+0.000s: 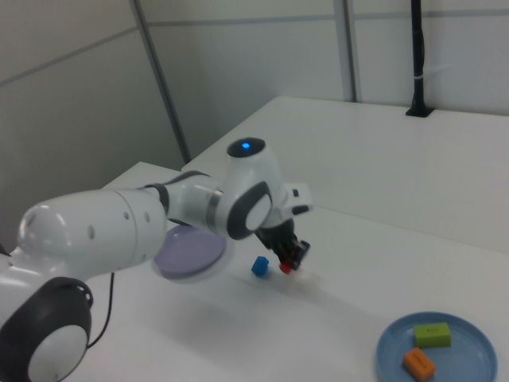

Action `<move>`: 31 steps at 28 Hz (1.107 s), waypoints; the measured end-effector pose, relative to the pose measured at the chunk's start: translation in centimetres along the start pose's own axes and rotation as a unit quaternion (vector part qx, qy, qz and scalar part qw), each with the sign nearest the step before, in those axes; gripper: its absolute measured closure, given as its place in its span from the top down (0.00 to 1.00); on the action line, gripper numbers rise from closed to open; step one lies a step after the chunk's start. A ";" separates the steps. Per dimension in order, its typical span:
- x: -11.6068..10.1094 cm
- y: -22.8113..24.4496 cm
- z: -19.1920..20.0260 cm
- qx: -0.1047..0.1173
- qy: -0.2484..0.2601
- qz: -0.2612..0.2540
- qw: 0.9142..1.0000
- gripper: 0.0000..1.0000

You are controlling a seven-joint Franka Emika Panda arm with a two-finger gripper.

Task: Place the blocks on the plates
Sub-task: 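Move the gripper to the red block and grasp it, then carry the red block onto the lavender plate and release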

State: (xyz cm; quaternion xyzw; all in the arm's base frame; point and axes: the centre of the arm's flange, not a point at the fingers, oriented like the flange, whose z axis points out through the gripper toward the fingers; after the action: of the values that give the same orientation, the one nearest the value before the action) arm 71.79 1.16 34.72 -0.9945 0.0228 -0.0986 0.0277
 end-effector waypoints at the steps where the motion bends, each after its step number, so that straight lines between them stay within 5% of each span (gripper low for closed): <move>1: 0.1 -0.8 -0.5 0.001 0.004 -0.003 1.000 0.33; 18: -3.4 -21.2 -2.4 0.036 0.047 -0.091 0.994 0.33; 31: -5.1 -24.4 1.0 0.014 0.044 -0.112 0.993 0.35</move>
State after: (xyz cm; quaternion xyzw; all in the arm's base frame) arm 67.95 25.85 34.18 -0.9850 -0.0893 -0.1447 0.0293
